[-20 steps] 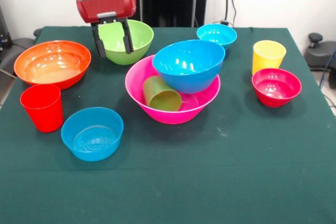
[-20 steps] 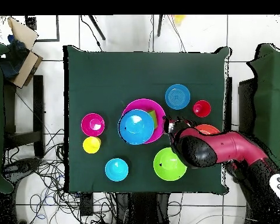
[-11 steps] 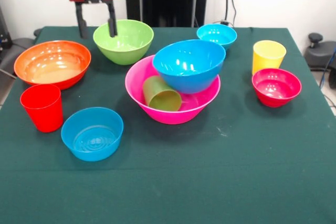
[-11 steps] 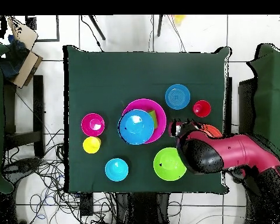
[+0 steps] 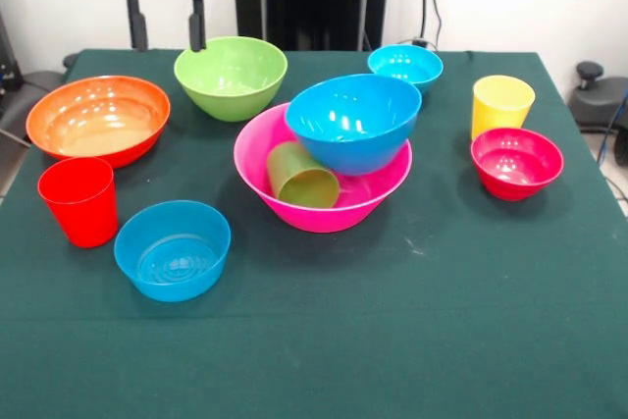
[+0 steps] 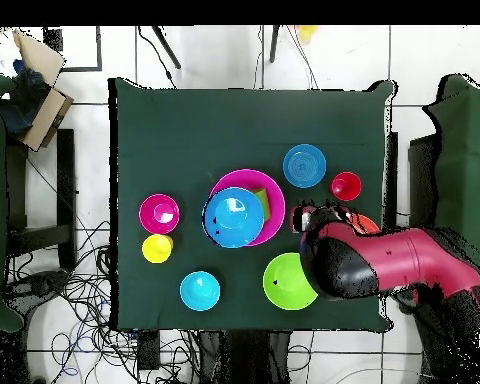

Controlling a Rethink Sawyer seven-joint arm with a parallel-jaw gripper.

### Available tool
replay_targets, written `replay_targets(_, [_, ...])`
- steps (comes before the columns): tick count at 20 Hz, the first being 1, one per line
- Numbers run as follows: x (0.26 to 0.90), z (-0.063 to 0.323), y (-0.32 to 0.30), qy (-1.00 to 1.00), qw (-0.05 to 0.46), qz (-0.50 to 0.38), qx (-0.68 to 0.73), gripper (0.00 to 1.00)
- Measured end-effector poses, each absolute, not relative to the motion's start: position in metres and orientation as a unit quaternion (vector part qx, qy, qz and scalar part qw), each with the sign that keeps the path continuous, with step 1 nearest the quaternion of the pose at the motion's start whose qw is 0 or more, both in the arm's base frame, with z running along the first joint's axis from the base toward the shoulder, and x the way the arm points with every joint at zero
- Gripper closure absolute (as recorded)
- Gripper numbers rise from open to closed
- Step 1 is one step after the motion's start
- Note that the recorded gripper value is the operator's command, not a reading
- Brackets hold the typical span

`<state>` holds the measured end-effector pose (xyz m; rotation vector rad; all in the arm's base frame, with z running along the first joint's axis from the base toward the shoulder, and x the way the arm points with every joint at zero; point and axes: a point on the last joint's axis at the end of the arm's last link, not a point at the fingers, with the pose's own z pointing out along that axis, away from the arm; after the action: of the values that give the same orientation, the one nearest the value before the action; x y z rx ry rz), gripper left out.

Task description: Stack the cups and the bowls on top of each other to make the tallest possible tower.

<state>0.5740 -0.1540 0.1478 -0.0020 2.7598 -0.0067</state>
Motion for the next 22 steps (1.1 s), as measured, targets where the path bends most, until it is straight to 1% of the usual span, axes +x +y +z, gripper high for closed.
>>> replay_targets(4, [0.574, 0.138, -0.147, 0.983, 0.186, 0.004, -0.009, 0.0])
replay_targets(8, [0.568, 0.125, -0.152, 0.984, 0.177, 0.016, 0.0, 0.0])
replay_targets(16, [0.554, 0.116, -0.187, 0.984, 0.172, 0.023, 0.032, 0.0])
replay_targets(22, [0.547, 0.112, -0.214, 0.987, 0.156, 0.014, 0.031, 0.0])
